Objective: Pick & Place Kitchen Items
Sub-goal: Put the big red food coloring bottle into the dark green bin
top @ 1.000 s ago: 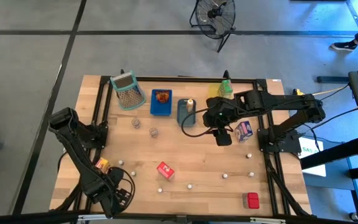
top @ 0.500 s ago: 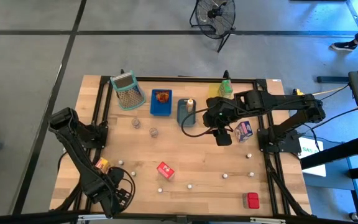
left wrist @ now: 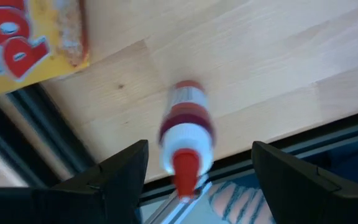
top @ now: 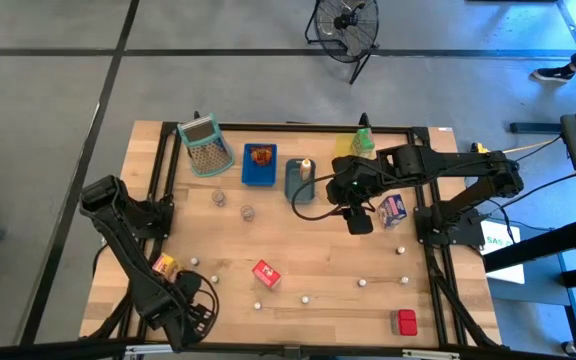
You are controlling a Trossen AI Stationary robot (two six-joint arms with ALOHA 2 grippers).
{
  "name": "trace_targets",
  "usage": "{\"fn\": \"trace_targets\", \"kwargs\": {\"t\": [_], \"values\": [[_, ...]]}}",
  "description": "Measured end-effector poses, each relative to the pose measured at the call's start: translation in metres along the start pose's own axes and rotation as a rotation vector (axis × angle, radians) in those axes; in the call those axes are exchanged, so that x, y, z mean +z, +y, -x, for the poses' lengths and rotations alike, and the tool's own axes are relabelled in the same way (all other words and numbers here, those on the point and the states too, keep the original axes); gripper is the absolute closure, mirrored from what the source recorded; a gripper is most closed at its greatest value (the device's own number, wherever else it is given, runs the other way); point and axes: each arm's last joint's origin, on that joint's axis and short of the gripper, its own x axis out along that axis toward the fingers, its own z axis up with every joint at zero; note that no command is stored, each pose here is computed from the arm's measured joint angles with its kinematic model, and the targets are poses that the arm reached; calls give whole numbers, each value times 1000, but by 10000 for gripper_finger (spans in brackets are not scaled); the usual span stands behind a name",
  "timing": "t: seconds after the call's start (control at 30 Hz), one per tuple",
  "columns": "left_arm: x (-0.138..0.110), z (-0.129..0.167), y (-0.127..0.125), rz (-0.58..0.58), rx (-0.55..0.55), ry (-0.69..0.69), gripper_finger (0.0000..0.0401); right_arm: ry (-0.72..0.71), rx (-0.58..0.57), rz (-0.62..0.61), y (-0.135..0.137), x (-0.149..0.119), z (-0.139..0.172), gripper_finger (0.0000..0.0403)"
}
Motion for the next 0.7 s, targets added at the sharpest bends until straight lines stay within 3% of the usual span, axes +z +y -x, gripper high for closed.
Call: {"fn": "trace_targets", "kwargs": {"t": [0.7], "values": [[-5, -17, -6, 3, 60, 22, 120, -1, 0, 0, 0, 0, 0, 192]]}}
